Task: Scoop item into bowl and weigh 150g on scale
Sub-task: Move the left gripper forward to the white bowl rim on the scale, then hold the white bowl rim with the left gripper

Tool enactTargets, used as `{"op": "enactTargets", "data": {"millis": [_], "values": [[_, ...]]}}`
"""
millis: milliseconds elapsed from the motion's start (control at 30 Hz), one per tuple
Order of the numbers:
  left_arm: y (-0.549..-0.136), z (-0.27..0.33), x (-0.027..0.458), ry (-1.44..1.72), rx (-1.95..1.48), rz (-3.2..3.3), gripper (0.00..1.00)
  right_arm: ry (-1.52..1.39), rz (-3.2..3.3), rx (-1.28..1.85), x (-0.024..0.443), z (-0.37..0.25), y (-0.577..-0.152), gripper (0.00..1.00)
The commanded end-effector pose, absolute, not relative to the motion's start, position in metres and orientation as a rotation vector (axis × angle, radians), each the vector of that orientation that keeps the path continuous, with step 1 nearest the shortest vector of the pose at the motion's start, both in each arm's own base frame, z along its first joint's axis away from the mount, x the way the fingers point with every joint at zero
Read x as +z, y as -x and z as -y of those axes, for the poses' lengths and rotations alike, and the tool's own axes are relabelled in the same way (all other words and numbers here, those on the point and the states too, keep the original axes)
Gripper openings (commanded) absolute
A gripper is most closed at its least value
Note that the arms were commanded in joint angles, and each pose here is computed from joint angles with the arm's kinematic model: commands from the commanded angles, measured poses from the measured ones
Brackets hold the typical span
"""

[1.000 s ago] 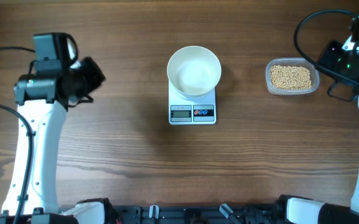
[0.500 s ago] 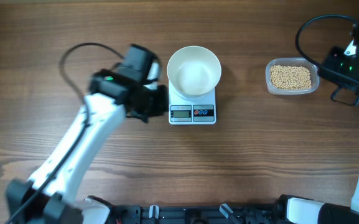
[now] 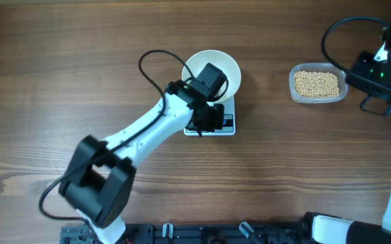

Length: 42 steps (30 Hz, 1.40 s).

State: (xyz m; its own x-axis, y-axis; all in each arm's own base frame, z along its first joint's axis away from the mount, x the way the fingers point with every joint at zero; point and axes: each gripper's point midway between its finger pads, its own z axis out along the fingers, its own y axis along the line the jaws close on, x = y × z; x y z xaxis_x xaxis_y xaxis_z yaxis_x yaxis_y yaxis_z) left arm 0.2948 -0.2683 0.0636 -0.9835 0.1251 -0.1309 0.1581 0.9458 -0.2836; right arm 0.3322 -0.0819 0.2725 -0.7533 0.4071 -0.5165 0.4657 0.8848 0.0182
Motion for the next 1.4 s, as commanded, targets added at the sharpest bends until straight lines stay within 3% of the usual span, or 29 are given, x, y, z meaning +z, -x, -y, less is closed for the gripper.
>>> {"op": "enactTargets", "data": {"millis": [0, 233, 600, 933, 1100, 1367], "values": [[-0.306, 0.268, 0.05, -0.202, -0.395, -2.974, 0.04, -0.599, -2.483, -0.139, 0.286, 0.082, -0.337, 0.04], [-0.326, 0.276, 0.052, -0.347, -0.363, -2.845, 0.04, -0.596, -2.456, -0.14, 0.29, 0.084, -0.342, 0.04], [-0.309, 0.267, 0.051, -0.385, -0.26, -2.886, 0.04, -0.561, -2.466, -0.152, 0.29, 0.084, -0.342, 0.04], [-0.294, 0.255, 0.128, -0.37, -0.356, -2.761, 0.04, -0.56, -2.466, -0.151, 0.29, 0.083, -0.342, 0.04], [-0.276, 0.242, 0.103, -0.336, -0.341, -2.801, 0.04, -0.561, -2.468, -0.151, 0.289, 0.083, -0.342, 0.04], [-0.311, 0.271, 0.08, -0.317, -0.521, -2.525, 0.04, -0.563, -2.468, -0.145, 0.289, 0.083, -0.342, 0.04]]}}
